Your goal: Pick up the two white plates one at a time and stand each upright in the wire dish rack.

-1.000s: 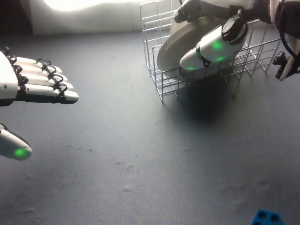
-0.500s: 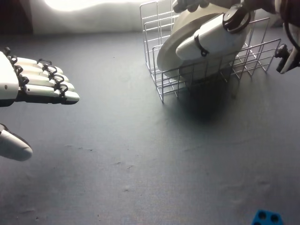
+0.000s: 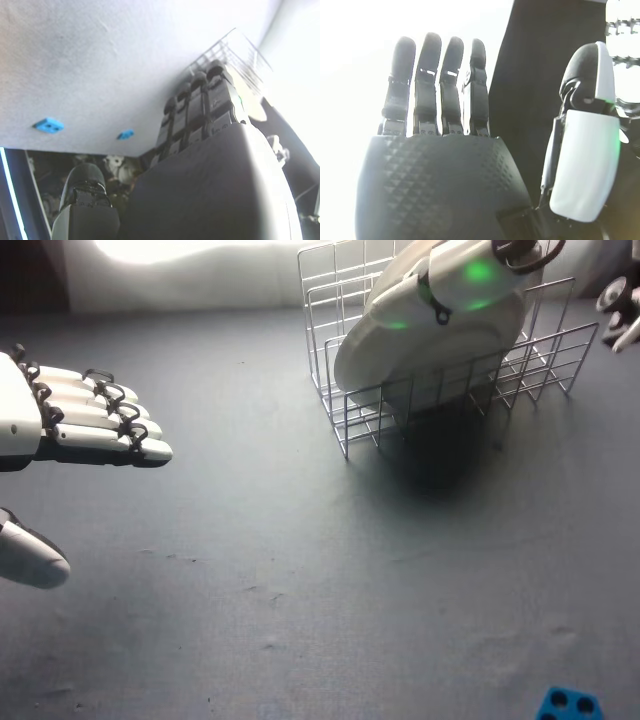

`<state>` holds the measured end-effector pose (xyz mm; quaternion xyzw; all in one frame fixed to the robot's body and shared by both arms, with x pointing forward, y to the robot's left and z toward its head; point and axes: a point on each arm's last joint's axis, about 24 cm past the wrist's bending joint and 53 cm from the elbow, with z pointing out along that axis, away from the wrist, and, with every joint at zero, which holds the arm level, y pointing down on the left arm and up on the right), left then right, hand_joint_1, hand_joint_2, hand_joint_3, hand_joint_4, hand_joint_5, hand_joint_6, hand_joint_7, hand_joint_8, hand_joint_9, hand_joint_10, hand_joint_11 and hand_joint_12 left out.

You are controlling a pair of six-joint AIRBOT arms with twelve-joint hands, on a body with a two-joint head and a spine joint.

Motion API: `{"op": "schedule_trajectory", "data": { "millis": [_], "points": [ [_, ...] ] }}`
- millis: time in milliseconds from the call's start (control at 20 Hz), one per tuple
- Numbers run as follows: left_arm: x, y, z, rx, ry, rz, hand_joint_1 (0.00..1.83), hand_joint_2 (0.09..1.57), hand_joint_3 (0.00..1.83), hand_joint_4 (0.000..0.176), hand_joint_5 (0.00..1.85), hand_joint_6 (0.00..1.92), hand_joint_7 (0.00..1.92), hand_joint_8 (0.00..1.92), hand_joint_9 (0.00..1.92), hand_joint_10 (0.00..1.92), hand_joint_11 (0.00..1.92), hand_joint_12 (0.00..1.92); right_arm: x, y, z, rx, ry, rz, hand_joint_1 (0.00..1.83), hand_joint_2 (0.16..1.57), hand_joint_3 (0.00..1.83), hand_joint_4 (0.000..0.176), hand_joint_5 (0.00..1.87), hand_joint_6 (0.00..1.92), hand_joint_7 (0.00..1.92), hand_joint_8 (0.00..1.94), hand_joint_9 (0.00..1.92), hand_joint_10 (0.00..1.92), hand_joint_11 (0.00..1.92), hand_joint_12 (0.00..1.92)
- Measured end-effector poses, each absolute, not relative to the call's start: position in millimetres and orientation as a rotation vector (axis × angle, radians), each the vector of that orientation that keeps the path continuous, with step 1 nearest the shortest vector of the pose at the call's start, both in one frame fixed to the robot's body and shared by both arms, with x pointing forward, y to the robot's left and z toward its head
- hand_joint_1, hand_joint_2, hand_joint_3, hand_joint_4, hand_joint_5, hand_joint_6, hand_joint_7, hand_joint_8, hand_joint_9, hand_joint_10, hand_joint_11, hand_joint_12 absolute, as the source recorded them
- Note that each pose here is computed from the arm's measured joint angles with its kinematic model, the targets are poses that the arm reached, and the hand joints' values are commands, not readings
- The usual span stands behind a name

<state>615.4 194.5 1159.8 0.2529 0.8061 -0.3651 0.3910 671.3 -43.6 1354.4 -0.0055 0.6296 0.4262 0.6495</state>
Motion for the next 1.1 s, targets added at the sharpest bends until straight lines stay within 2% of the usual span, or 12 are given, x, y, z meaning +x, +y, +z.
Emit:
{"op": "schedule_trajectory", "data": {
  "millis": [200, 250, 400, 500, 600, 700, 850, 900, 1100],
  "points": [
    [603, 190, 1157, 0.696, 2.055, -0.940, 0.00, 1.08, 0.00, 0.000, 0.04, 0.01, 0.05, 0.01, 0.03, 0.01, 0.00, 0.00, 631, -19, 1372, -0.178, 1.316, 0.977, 0.73, 0.84, 0.00, 0.000, 0.56, 0.10, 0.28, 0.96, 0.20, 1.22, 0.05, 1.69],
    [600, 189, 1154, 0.723, 2.061, -0.930, 0.00, 1.08, 0.00, 0.000, 0.03, 0.00, 0.04, 0.01, 0.02, 0.00, 0.00, 0.00, 628, -17, 1369, -0.190, 1.318, 0.987, 0.73, 0.85, 0.00, 0.000, 0.54, 0.20, 0.25, 1.01, 0.20, 1.25, 0.05, 1.70],
    [592, 183, 1155, 0.757, 2.058, -0.941, 0.00, 1.08, 0.00, 0.000, 0.01, 0.00, 0.03, 0.00, 0.00, 0.00, 0.00, 0.00, 632, -26, 1355, -0.172, 1.350, 0.976, 0.75, 0.83, 0.00, 0.000, 0.38, 0.70, 0.24, 1.12, 0.21, 1.30, 0.11, 1.71],
    [591, 176, 1160, 0.771, 2.035, -0.949, 0.00, 1.08, 0.00, 0.000, 0.03, 0.01, 0.05, 0.01, 0.02, 0.01, 0.00, 0.00, 638, -34, 1345, -0.155, 1.370, 0.954, 0.76, 0.84, 0.00, 0.000, 0.35, 0.80, 0.21, 1.22, 0.17, 1.43, 0.11, 1.79],
    [584, 168, 1163, 0.789, 2.026, -0.977, 0.00, 1.08, 0.00, 0.000, 0.02, 0.00, 0.04, 0.00, 0.02, 0.01, 0.00, 0.00, 641, -38, 1336, -0.128, 1.397, 0.957, 0.76, 0.85, 0.00, 0.000, 0.33, 0.78, 0.21, 1.25, 0.19, 1.49, 0.13, 1.82],
    [574, 162, 1161, 0.824, 2.028, -1.001, 0.00, 1.09, 0.00, 0.000, 0.02, 0.00, 0.04, 0.00, 0.02, 0.00, 0.00, 0.00, 640, -37, 1333, -0.131, 1.403, 0.957, 0.76, 0.85, 0.00, 0.000, 0.36, 0.67, 0.25, 1.16, 0.21, 1.36, 0.13, 1.73],
    [565, 163, 1160, 0.874, 2.028, -0.997, 0.00, 1.08, 0.00, 0.000, 0.00, 0.00, 0.03, 0.00, 0.01, 0.00, 0.00, 0.00, 638, -34, 1322, -0.152, 1.422, 0.938, 0.78, 0.85, 0.00, 0.000, 0.41, 0.62, 0.25, 1.18, 0.21, 1.41, 0.13, 1.74],
    [563, 163, 1159, 0.887, 2.030, -0.991, 0.00, 1.08, 0.00, 0.000, 0.00, 0.00, 0.01, 0.00, 0.00, 0.00, 0.00, 0.00, 636, -33, 1315, -0.163, 1.437, 0.930, 0.79, 0.84, 0.00, 0.000, 0.41, 0.62, 0.24, 1.23, 0.20, 1.46, 0.15, 1.77],
    [560, 163, 1163, 0.896, 2.023, -1.002, 0.00, 1.08, 0.00, 0.000, 0.02, 0.01, 0.04, 0.01, 0.02, 0.01, 0.00, 0.00, 634, -34, 1313, -0.165, 1.439, 0.922, 0.72, 0.85, 0.00, 0.000, 0.34, 0.76, 0.20, 1.26, 0.18, 1.46, 0.12, 1.76]
  ]
}}
